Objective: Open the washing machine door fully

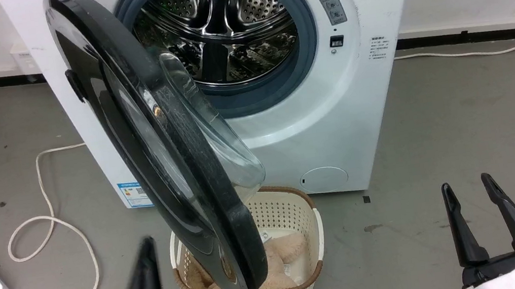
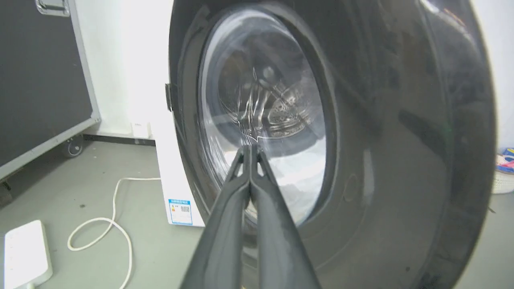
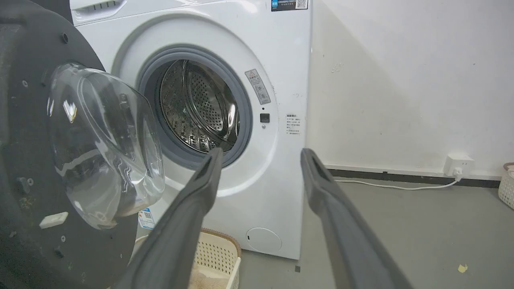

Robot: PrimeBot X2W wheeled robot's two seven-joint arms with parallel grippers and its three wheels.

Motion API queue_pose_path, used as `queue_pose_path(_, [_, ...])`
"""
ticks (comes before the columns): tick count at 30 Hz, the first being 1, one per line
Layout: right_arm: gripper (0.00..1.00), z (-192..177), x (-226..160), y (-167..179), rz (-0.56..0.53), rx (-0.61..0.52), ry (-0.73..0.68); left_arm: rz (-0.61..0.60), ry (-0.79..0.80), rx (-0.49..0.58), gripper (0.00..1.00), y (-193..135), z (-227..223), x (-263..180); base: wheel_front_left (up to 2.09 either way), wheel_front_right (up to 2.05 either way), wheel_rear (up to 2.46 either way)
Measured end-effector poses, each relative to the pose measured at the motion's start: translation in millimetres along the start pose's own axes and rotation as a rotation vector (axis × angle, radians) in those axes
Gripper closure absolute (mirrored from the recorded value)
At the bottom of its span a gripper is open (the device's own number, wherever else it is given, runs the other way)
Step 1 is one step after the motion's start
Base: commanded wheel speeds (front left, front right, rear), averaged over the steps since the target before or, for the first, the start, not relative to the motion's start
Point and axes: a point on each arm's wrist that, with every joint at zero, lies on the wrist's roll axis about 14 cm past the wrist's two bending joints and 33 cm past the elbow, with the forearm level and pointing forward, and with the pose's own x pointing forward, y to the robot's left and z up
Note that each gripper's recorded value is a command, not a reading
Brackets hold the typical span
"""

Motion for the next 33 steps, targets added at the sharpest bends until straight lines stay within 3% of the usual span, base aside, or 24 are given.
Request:
queue_pose_path(5, [0.0,0,2,1,0.002,0.016,-0.002,0.062,-0.165,0.018,1.0,17,52,8,0.0,0.0,0.0])
queue_pose_path(10, [0.0,-1,3,5,0.013,0.021,-0.001,0.127,-0.458,-0.061,1.0,32,144,12,0.0,0.0,0.0])
queue_pose_path(15, [0.0,0,4,4,0.012,0.02,-0.004,0.062,-0.748,-0.074,1.0,15,231,-1,0.0,0.0,0.0])
queue_pose_path(19, [0.0,1,3,5,0.015,0.02,-0.006,-0.026,-0.856,-0.079,1.0,-11,262,-10,0.0,0.0,0.0])
queue_pose_path(25, [0.0,0,1,6,0.013,0.024,-0.002,-0.286,-0.713,-0.158,1.0,-88,242,-5,0.0,0.0,0.0])
queue_pose_path(30, [0.0,-4,0,3,0.004,0.032,0.009,-0.481,-0.39,-0.261,1.0,-155,164,-4,0.0,0.0,0.0])
queue_pose_path(33, [0.0,-6,0,2,-0.001,0.033,0.016,-0.537,-0.191,-0.275,1.0,-181,108,-10,0.0,0.0,0.0])
